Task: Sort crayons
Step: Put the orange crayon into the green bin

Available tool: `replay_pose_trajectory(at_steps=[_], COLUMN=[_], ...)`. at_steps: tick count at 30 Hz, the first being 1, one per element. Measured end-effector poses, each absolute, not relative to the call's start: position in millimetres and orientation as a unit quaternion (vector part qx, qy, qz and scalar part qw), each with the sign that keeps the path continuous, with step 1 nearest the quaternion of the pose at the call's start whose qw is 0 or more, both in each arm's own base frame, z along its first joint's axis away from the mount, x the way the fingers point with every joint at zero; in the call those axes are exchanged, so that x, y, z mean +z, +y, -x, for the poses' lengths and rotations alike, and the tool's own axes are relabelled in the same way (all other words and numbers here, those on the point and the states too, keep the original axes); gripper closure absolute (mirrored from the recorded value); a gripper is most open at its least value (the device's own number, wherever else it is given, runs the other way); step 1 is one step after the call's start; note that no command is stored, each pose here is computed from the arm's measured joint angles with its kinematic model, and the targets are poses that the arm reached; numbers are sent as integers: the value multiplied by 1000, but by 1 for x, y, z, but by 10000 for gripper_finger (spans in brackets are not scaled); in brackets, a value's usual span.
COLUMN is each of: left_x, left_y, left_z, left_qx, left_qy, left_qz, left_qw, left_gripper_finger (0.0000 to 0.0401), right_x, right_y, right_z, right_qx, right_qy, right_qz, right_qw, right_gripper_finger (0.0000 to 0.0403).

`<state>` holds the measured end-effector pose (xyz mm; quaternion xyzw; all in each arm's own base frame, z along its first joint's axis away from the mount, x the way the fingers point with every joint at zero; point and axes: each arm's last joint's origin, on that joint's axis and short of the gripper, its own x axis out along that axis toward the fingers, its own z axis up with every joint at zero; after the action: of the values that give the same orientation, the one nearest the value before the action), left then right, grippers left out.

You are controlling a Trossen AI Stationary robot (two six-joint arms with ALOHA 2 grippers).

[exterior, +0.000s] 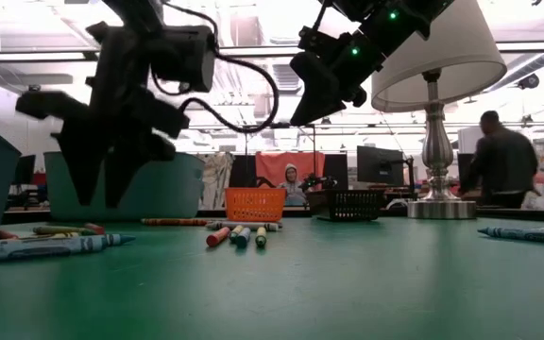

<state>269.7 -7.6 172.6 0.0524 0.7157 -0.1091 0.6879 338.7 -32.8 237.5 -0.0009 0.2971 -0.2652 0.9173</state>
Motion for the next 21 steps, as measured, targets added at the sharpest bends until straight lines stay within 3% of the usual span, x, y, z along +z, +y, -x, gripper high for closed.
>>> replay_pose_trajectory(at_steps=[10, 21], left_x=[214, 214], left_y=[-37, -91], left_z=[-282, -276], left_qx=[-157, -175], left_qy=[653, 645], left_qz=[22, 21], left_qw=[740, 744], left_gripper_finger=[257, 375], right_x=[237, 237], right_y=[-28, -21], right_z=[-339, -340], right_qx=[-259, -245], right_qy=[297, 300], right_qz=[0, 15], right_qw=[919, 922], right_gripper_finger=[337, 340])
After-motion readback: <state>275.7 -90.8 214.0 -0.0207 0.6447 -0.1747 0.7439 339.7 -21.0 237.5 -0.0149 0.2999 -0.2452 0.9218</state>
